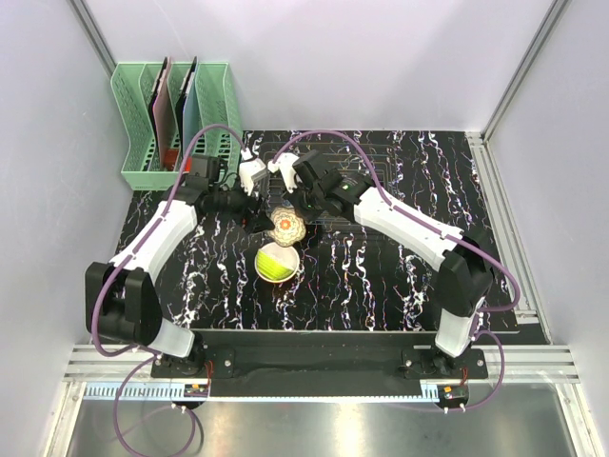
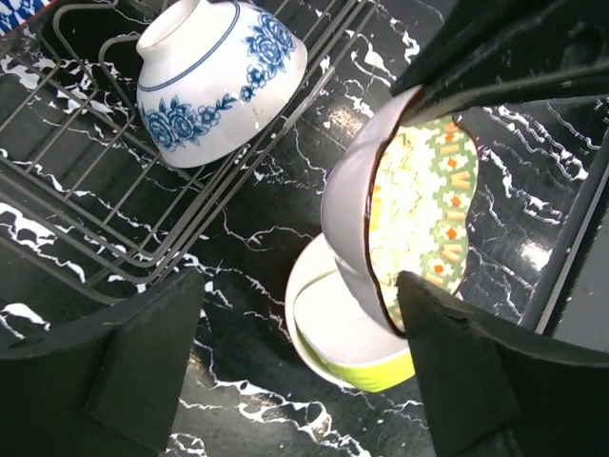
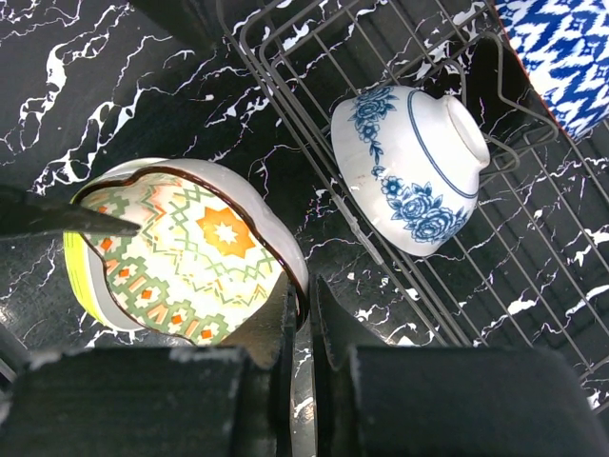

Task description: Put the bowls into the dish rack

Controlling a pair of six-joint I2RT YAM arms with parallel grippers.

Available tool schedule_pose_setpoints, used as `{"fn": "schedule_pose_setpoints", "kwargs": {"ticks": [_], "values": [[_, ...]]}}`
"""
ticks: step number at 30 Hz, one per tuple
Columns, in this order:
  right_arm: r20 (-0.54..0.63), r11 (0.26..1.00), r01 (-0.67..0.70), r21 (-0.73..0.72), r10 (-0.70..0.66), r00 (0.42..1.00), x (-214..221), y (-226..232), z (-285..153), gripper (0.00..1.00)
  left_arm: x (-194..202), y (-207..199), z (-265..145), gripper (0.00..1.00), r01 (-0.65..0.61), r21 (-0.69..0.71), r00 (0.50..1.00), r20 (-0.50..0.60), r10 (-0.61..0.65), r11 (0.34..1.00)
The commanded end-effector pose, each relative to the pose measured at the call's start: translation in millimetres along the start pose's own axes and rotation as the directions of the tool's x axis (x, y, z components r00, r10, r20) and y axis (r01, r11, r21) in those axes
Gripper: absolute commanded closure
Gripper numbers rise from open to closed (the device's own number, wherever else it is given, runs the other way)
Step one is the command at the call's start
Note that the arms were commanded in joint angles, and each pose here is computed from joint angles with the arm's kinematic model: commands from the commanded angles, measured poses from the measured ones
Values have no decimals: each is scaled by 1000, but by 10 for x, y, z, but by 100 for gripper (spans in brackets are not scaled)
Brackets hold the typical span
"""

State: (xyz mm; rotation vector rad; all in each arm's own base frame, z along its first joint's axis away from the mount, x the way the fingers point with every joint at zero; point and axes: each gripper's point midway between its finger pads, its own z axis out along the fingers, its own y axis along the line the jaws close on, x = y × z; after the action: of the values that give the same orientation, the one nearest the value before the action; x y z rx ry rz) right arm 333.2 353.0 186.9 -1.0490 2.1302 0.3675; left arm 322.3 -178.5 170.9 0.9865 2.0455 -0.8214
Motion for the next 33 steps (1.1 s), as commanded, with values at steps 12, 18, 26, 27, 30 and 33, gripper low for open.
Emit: {"fn": "schedule_pose_setpoints", "kwargs": {"ticks": [12,18,26,27,30,33], "values": [[145,999,-14,-41,20,989,-514,102,-333,100,-172,-30,80,88,-20,42,998,53,18,999],[152,998,-21,-61,30,988,-577,158,-342,100,-144,-49,86,100,-24,39,999,47,22,999],[130,991,-19,-134,36,991,-560,431,-293,100,-73,27,180,100,-14,-39,999,52,16,999],[126,990,-16,-139,34,991,-551,464,-272,100,-69,41,188,100,-9,-61,999,52,12,998],[114,988,-10,-157,28,993,-521,551,-226,100,-109,104,220,100,-41,-144,996,75,52,989],[102,986,-3,-164,20,995,-494,614,-178,100,-96,136,248,100,-57,-221,994,83,77,974]]}}
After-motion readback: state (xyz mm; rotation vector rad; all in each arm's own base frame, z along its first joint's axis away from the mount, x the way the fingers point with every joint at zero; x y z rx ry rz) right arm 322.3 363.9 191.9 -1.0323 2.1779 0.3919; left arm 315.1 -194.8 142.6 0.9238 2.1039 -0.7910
